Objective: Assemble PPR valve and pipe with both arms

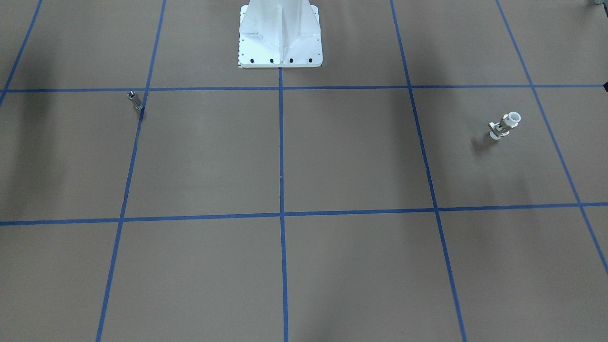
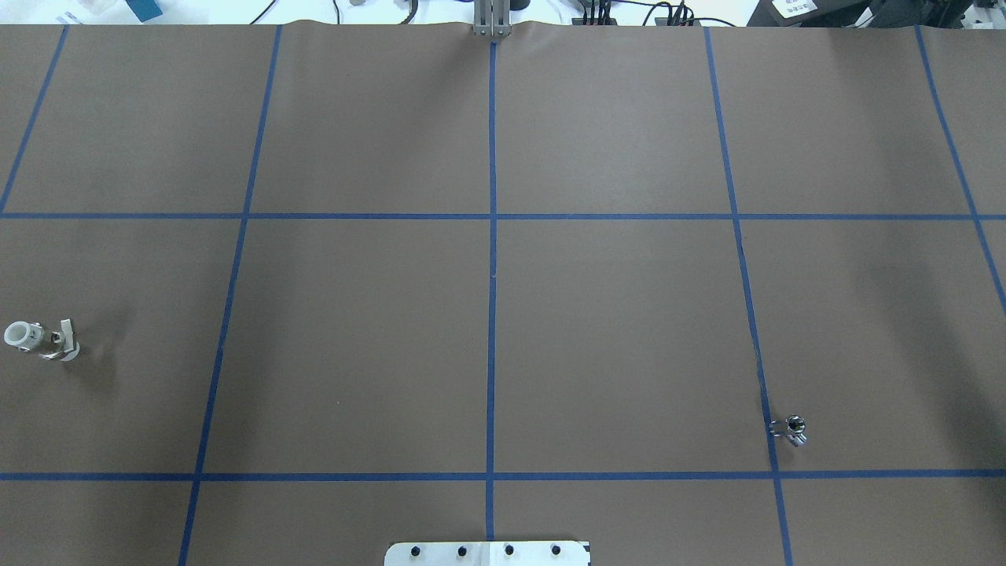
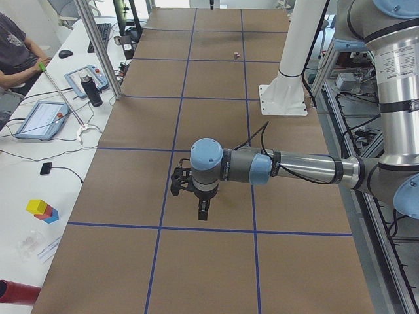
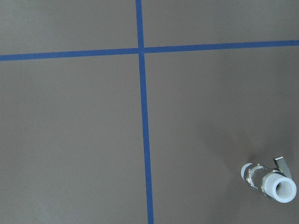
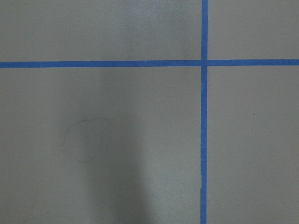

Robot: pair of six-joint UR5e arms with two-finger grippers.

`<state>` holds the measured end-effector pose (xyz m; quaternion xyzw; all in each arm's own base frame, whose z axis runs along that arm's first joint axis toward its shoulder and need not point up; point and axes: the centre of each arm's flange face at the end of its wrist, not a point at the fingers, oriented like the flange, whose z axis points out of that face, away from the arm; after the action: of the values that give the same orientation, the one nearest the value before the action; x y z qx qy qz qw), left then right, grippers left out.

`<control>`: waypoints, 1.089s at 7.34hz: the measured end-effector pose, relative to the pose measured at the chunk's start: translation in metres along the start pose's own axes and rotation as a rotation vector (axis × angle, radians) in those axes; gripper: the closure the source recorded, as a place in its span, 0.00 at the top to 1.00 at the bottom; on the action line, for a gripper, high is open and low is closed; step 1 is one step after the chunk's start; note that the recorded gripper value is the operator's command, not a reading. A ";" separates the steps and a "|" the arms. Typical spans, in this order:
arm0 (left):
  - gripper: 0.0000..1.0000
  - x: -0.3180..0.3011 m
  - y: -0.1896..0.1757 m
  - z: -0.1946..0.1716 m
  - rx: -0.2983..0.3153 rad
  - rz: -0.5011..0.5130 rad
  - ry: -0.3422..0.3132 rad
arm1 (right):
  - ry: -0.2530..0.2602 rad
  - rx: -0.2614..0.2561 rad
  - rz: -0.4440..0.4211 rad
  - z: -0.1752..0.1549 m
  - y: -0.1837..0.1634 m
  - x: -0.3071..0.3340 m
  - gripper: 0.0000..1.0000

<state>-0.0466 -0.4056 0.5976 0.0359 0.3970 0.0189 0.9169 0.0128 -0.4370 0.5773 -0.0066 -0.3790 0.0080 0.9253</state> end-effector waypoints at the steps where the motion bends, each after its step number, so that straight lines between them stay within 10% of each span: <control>1: 1.00 0.000 0.000 -0.001 0.002 0.003 0.000 | 0.001 -0.002 0.002 0.001 0.000 0.001 0.99; 8: 1.00 0.005 0.014 -0.005 0.012 0.015 0.008 | -0.002 -0.009 0.009 0.007 0.001 0.006 0.99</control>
<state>-0.0471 -0.3909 0.5920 0.0441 0.4003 0.0234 0.9150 0.0125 -0.4362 0.5864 -0.0123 -0.3798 0.0105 0.9249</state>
